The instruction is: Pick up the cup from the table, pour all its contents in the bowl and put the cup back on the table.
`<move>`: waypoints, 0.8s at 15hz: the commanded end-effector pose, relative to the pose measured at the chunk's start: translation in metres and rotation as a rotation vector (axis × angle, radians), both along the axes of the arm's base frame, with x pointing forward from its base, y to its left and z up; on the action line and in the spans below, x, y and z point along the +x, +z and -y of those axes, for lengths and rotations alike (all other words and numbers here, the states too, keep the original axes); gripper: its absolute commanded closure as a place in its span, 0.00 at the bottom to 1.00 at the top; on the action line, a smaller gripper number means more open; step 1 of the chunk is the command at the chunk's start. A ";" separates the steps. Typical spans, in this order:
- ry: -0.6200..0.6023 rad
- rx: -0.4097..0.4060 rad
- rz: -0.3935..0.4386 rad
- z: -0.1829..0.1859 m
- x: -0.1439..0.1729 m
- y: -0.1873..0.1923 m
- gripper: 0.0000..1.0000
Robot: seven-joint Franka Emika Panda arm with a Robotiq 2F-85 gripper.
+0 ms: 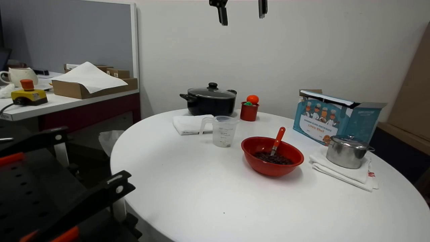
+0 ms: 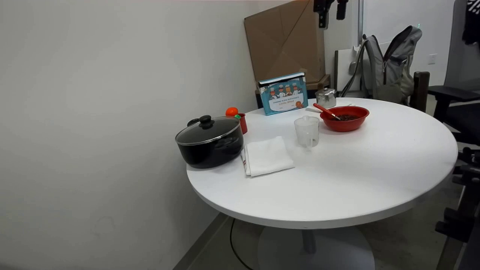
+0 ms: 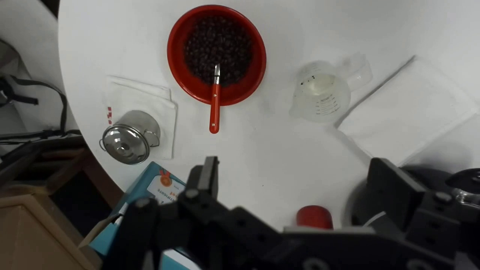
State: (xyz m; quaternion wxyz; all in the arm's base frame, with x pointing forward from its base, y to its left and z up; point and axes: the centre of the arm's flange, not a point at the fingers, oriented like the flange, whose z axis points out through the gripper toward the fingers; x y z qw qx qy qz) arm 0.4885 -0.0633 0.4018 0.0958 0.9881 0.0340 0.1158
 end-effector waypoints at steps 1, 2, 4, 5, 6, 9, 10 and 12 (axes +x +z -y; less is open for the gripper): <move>-0.001 0.000 -0.001 0.000 -0.001 0.001 0.00; -0.002 0.000 -0.005 0.000 0.000 -0.001 0.00; -0.002 0.001 -0.019 0.000 0.001 -0.008 0.00; -0.002 0.001 -0.021 0.000 0.001 -0.010 0.00; -0.002 0.001 -0.023 0.000 0.001 -0.010 0.00; -0.002 0.001 -0.022 0.000 0.001 -0.010 0.00; -0.002 0.001 -0.022 0.000 0.001 -0.010 0.00; -0.002 0.001 -0.022 0.000 0.001 -0.010 0.00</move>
